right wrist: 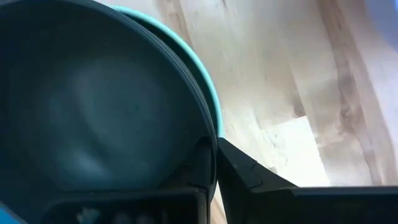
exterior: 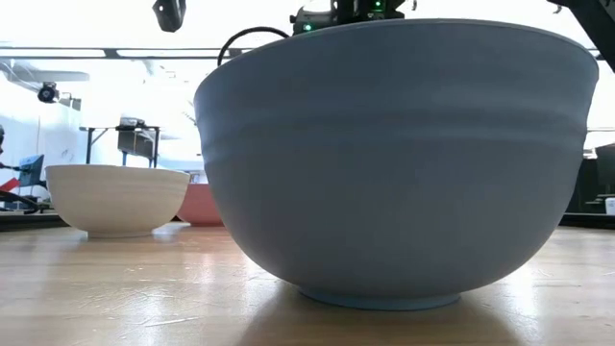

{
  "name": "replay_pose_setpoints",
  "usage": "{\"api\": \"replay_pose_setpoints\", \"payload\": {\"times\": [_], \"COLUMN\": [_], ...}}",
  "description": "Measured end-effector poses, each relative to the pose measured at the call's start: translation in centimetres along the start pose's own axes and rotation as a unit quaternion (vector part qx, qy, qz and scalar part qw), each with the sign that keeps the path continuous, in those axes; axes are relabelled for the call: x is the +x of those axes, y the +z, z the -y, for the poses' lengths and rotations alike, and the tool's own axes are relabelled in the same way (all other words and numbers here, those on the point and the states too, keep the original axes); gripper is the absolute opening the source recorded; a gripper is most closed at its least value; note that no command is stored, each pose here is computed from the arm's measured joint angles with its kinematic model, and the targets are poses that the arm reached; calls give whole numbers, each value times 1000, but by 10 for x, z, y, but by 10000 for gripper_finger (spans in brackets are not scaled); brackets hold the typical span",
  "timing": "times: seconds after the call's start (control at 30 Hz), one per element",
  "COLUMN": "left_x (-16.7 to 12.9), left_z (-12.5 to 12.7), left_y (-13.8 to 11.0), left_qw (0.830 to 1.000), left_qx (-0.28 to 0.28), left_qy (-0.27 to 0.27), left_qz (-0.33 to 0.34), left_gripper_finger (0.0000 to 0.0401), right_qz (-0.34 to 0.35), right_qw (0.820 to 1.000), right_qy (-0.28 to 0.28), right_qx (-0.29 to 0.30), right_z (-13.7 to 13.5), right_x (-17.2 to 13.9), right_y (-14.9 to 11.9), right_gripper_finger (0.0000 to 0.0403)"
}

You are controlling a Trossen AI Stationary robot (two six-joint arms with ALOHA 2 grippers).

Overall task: Nest bowls inside each other
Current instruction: Stack the bottom black bowl on top of the green bowl

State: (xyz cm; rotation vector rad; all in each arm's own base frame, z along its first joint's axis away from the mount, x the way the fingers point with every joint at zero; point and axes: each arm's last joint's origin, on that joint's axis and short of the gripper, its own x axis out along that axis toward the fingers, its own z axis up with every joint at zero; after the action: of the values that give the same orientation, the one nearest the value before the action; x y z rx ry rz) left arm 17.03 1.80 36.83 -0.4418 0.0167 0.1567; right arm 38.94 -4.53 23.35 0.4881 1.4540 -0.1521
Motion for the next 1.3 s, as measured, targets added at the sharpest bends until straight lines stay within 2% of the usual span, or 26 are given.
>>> {"api": "replay_pose_setpoints", "payload": {"times": [0.2, 0.43, 0.67, 1.1, 1.2, 1.3], "left_x": [0, 0, 0, 0, 0, 0], "left_z": [0, 0, 0, 0, 0, 0], "left_y": [0, -1, 0, 0, 0, 0], "left_qw": [1000, 1000, 1000, 1000, 1000, 1000], "left_qx": [0, 1, 1, 1, 0, 0], "left_qy": [0, 0, 0, 0, 0, 0], "left_qz": [0, -1, 0, 0, 0, -1], "left_gripper_finger": [0, 0, 0, 0, 0, 0], "right_qz": [6, -9, 0, 9, 8, 7], "right_qw": [1000, 1000, 999, 999, 999, 999], "right_qy": [2, -2, -41, -34, -32, -31], "right_qx": [-5, -13, -9, -14, -14, -14], "right_z": [-4, -10, -7, -7, -7, -7], "right_x": [-3, 8, 11, 11, 11, 11], "right_y": [0, -2, -1, 1, 1, 1], "right_gripper_finger": [10, 9, 11, 13, 25, 54]}}
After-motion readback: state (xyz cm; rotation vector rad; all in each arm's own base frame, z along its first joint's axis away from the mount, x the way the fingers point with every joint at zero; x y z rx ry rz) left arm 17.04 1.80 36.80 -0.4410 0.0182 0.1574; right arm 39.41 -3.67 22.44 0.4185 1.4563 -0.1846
